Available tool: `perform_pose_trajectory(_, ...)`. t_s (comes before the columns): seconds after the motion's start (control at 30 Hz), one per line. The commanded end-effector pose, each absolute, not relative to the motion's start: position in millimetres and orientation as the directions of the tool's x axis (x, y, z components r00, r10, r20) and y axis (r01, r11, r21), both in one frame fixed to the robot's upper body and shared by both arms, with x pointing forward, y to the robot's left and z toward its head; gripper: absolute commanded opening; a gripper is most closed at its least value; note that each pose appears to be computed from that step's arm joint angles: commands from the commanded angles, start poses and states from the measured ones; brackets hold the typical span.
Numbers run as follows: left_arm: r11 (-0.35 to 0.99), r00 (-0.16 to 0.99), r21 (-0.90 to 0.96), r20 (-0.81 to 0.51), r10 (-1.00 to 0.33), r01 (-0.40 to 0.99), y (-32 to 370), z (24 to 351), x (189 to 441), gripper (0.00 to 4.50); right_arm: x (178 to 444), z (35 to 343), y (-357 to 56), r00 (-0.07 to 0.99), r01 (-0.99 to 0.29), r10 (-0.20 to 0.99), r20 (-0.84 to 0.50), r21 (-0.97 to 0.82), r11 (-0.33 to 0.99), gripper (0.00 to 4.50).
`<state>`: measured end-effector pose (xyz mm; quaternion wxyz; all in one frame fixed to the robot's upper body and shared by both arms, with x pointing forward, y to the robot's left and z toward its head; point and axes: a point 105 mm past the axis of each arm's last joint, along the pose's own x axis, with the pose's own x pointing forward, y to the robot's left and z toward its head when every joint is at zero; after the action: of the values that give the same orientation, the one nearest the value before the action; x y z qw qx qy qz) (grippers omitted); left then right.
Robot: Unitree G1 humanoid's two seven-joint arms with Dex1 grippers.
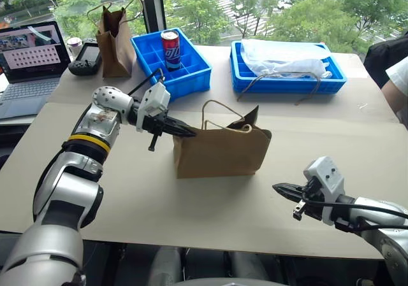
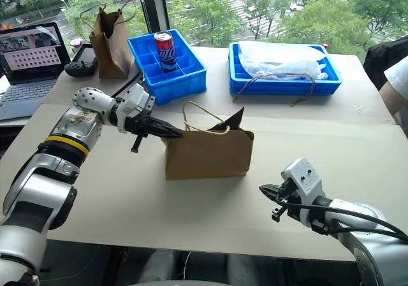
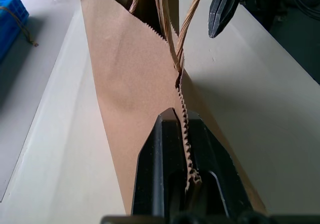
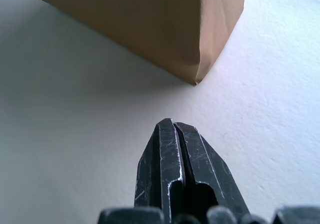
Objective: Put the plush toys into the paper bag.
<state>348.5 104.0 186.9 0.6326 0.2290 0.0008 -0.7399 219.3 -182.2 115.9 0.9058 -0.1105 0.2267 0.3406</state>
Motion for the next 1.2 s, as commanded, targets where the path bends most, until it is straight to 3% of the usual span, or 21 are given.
perform_pose_trajectory(0.03,-0.231,-0.133,0.327,-0.295,-0.946,0.917,94.2,202.6,346.4,0.03,224.7,125.5,-185.3,0.690,-0.664,0.559,-0.460,-0.095,0.741,0.00)
perform_pose_trajectory(0.17,-0.241,-0.164,0.337,-0.241,-0.957,0.910,89.9,219.7,342.4,0.03,227.7,124.8,-188.2,0.689,-0.666,0.556,-0.466,-0.101,0.739,0.00)
perform_pose_trajectory(0.3,-0.271,-0.172,0.376,-0.275,-0.946,0.886,88.8,223.8,339.8,0.03,225.8,120.2,-194.2,0.672,-0.670,0.545,-0.501,-0.098,0.736,0.00)
perform_pose_trajectory(0.57,-0.337,-0.216,0.335,-0.350,-0.912,0.880,91.8,203.6,331.1,0.03,220.2,114.3,-216.9,0.665,-0.650,0.492,-0.562,-0.110,0.752,0.00)
perform_pose_trajectory(0.83,-0.316,-0.195,0.292,-0.379,-0.905,0.902,95.7,194.0,339.0,0.03,219.4,115.7,-220.4,0.653,-0.662,0.494,-0.574,-0.116,0.740,0.00)
perform_pose_trajectory(1.07,-0.158,-0.107,0.252,-0.206,-0.973,0.955,120.2,245.6,345.5,2.26,218.4,114.9,-230.1,0.627,-0.679,0.489,-0.607,-0.118,0.724,0.00)
perform_pose_trajectory(1.2,-0.093,-0.047,0.222,-0.206,-0.977,0.971,152.5,260.4,334.2,3.67,221.6,115.3,-235.5,0.617,-0.689,0.491,-0.615,-0.121,0.715,0.00)
